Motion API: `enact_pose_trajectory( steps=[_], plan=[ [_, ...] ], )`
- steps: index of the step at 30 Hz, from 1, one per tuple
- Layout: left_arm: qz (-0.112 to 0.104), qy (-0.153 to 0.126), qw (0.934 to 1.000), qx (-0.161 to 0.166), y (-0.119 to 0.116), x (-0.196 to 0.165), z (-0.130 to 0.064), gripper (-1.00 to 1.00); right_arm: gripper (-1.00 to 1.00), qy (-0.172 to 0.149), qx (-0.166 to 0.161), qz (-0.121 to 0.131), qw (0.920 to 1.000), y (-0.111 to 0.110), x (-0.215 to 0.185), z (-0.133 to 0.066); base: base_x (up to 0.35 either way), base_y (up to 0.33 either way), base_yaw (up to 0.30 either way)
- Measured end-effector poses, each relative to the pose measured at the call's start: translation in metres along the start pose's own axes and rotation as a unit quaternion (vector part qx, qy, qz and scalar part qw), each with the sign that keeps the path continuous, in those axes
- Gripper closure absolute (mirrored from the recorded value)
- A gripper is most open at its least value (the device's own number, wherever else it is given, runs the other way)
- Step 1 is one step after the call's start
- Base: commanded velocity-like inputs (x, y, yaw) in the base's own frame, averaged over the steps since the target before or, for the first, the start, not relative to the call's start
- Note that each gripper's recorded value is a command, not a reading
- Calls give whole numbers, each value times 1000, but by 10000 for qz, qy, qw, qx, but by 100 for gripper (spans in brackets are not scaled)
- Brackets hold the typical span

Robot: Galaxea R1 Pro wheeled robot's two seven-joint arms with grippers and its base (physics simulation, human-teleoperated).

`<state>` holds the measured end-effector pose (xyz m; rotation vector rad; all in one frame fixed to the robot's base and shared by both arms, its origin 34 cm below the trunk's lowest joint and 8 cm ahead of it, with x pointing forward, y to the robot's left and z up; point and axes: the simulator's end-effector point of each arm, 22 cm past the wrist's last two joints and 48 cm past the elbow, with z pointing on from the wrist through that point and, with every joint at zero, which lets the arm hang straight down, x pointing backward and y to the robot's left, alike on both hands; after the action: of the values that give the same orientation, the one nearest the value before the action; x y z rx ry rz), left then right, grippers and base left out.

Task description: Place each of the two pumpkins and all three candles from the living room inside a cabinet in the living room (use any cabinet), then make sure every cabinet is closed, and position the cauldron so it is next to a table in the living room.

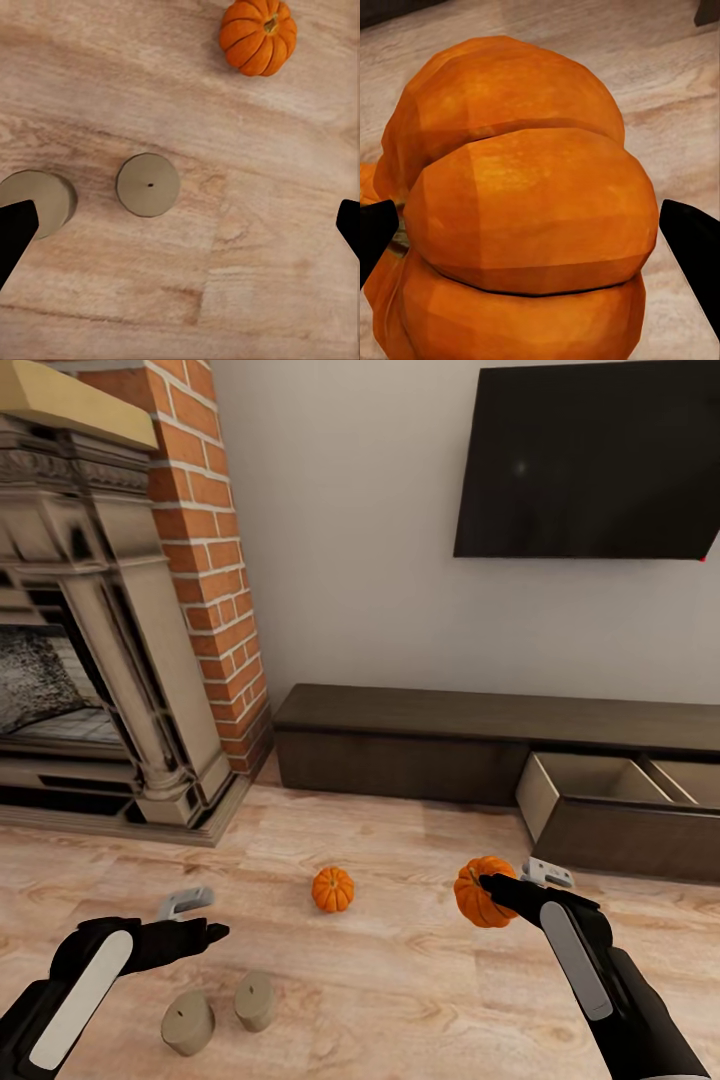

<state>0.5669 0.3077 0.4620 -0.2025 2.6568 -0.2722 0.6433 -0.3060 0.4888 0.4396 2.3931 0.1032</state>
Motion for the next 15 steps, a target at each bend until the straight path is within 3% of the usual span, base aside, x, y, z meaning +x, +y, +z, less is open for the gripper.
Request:
enact_pose_trajectory(
  steps=[8,15],
  plan=[
    [2,-3,10000,2,0,0,0,-100,100,-3,-4,4,10000,0,0,0,17,-4,0],
    [7,-1,10000,4,-1,0,0,-100,100,-3,-7,0,10000,0,0,0,190,0,0]
  ],
)
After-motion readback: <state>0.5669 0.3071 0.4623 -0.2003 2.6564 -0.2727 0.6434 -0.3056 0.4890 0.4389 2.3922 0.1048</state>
